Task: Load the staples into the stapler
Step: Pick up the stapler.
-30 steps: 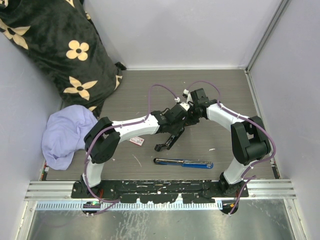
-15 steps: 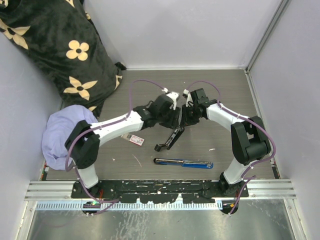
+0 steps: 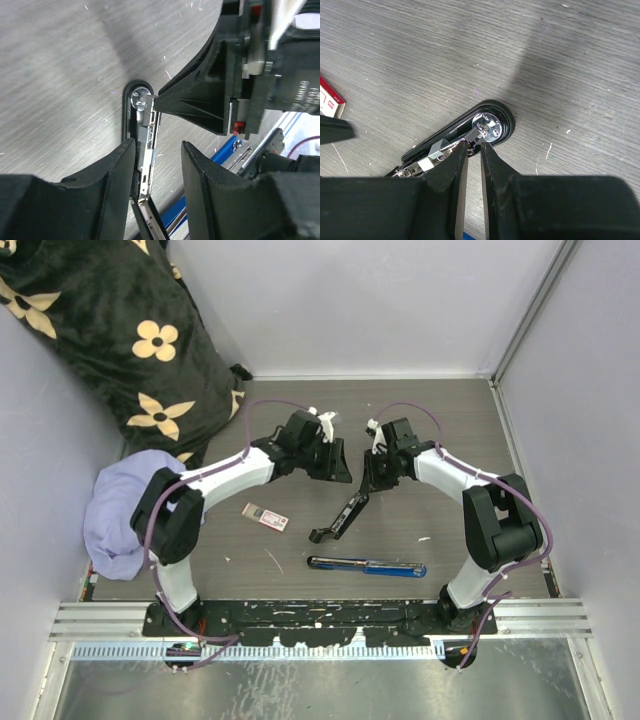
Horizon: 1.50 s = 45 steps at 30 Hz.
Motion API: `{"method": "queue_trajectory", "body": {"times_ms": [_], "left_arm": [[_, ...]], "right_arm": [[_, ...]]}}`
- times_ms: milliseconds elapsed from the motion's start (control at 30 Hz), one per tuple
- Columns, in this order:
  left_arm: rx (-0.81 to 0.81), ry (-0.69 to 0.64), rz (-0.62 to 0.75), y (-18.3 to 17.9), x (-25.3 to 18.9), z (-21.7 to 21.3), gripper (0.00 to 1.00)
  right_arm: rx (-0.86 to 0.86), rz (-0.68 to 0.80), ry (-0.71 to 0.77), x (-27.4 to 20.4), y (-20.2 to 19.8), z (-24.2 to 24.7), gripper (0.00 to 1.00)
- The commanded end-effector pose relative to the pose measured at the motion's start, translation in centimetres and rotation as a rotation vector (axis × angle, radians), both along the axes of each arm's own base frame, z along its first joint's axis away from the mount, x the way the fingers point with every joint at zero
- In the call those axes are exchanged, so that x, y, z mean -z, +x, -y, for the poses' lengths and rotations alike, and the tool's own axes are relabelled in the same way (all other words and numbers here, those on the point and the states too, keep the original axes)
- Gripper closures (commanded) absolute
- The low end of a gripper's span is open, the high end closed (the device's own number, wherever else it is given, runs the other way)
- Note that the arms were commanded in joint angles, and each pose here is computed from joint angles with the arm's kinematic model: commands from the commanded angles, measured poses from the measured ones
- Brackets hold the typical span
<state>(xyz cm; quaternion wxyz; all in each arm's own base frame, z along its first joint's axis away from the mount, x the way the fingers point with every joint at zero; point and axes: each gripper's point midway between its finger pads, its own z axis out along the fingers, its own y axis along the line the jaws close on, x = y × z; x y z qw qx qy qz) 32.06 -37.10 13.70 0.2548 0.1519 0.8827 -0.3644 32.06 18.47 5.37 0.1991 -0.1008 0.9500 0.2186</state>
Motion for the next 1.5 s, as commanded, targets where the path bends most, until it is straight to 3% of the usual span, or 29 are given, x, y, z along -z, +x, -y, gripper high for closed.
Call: {"method": "queue_trajectory", "body": {"times_ms": [0,600,1033,1467], "left_arm": [[0.073,-0.109,-0.079,-1.0,0.5,2.4,0.58],[0.087,-0.076,-0.221,-1.6,5.8,3.0,0.59],[0.087,-0.106,-0.272,-1.9,6.8,3.1,0.58],[0.084,-0.105,-0.250,-2.2,5.5,2.6,0.66]], "right_arm": [[-0.030,-0.168,-0.084,3.8,-4.4,1.5,0.80],[-0.045,-0.177,-0.073,3.9,-4.4,1.1,0.80],[-0.048,-0.180,-0.074,3.9,-4.3,1.1,0.80],[-0.047,-0.177,-0.081,3.9,-4.2,1.2,0.80]]}}
